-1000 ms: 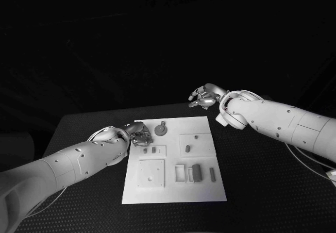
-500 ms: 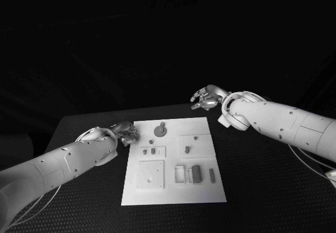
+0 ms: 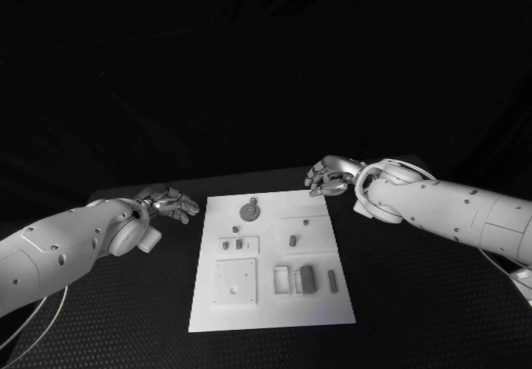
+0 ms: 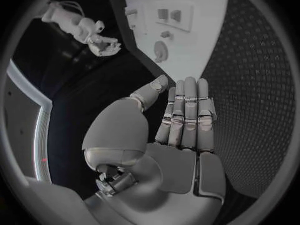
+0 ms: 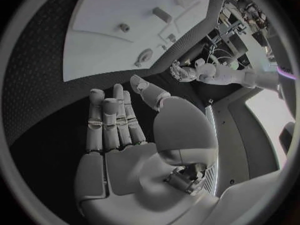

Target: Assemble the parts on the task board

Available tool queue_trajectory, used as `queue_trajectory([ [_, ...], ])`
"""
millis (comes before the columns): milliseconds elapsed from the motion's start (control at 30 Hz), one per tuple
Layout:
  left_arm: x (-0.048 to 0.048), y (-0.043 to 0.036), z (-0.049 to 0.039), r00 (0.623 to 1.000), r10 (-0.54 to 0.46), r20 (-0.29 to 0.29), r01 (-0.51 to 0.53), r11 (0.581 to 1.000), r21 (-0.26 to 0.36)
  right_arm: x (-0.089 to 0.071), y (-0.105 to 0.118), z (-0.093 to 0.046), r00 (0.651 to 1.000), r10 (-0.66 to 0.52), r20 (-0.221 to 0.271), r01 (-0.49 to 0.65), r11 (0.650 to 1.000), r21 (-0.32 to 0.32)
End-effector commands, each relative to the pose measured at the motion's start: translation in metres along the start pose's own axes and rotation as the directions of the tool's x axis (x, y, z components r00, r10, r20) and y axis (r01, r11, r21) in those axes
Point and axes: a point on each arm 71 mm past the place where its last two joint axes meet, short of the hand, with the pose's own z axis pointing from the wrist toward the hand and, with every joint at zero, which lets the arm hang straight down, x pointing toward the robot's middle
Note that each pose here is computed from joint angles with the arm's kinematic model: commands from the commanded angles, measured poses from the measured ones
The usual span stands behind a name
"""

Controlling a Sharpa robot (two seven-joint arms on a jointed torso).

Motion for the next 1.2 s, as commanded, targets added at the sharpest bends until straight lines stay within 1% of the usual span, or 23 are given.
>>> queue_trajectory([
  [33, 0.0101, -0.0068, -0.0054, 0.959, -0.260, -0.112, 0.265, 0.963, 0.037, 0.010, 0.000, -0.007, 0.979, -0.201, -0.039, 0.199, 0.978, -0.065],
  [200, 0.0123, -0.0114, -0.0171, 0.950, -0.278, -0.143, 0.290, 0.954, 0.072, 0.025, 0.000, -0.013, 0.959, -0.282, -0.043, 0.277, 0.957, -0.090],
  [267, 0.0135, -0.0126, -0.0210, 0.949, -0.280, -0.142, 0.293, 0.953, 0.081, 0.030, 0.002, -0.014, 0.949, -0.313, -0.045, 0.307, 0.947, -0.097],
  [333, 0.0161, -0.0146, -0.0238, 0.948, -0.281, -0.147, 0.296, 0.951, 0.088, 0.037, 0.002, -0.016, 0.938, -0.342, -0.057, 0.335, 0.936, -0.106],
  [467, 0.0192, -0.0169, -0.0280, 0.947, -0.282, -0.154, 0.299, 0.949, 0.100, 0.050, 0.005, -0.019, 0.927, -0.368, -0.068, 0.358, 0.925, -0.124],
  [633, 0.0228, -0.0190, -0.0290, 0.946, -0.283, -0.158, 0.300, 0.948, 0.103, 0.062, 0.009, -0.020, 0.921, -0.384, -0.063, 0.373, 0.917, -0.139],
  [767, 0.0247, -0.0202, -0.0288, 0.946, -0.281, -0.160, 0.300, 0.948, 0.104, 0.068, 0.009, -0.020, 0.916, -0.398, -0.060, 0.386, 0.911, -0.142],
  [800, 0.0249, -0.0204, -0.0289, 0.946, -0.281, -0.160, 0.299, 0.948, 0.105, 0.069, 0.010, -0.020, 0.915, -0.399, -0.053, 0.389, 0.910, -0.142],
  [900, 0.0252, -0.0205, -0.0289, 0.946, -0.280, -0.160, 0.299, 0.949, 0.105, 0.072, 0.012, -0.020, 0.915, -0.404, -0.007, 0.399, 0.905, -0.147],
  [1000, 0.0249, -0.0204, -0.0287, 0.947, -0.279, -0.158, 0.297, 0.949, 0.105, 0.073, 0.014, -0.019, 0.915, -0.403, 0.010, 0.401, 0.906, -0.139],
  [1200, 0.0248, -0.0201, -0.0285, 0.948, -0.277, -0.158, 0.294, 0.950, 0.102, 0.079, 0.014, -0.017, 0.912, -0.410, -0.002, 0.406, 0.904, -0.134],
])
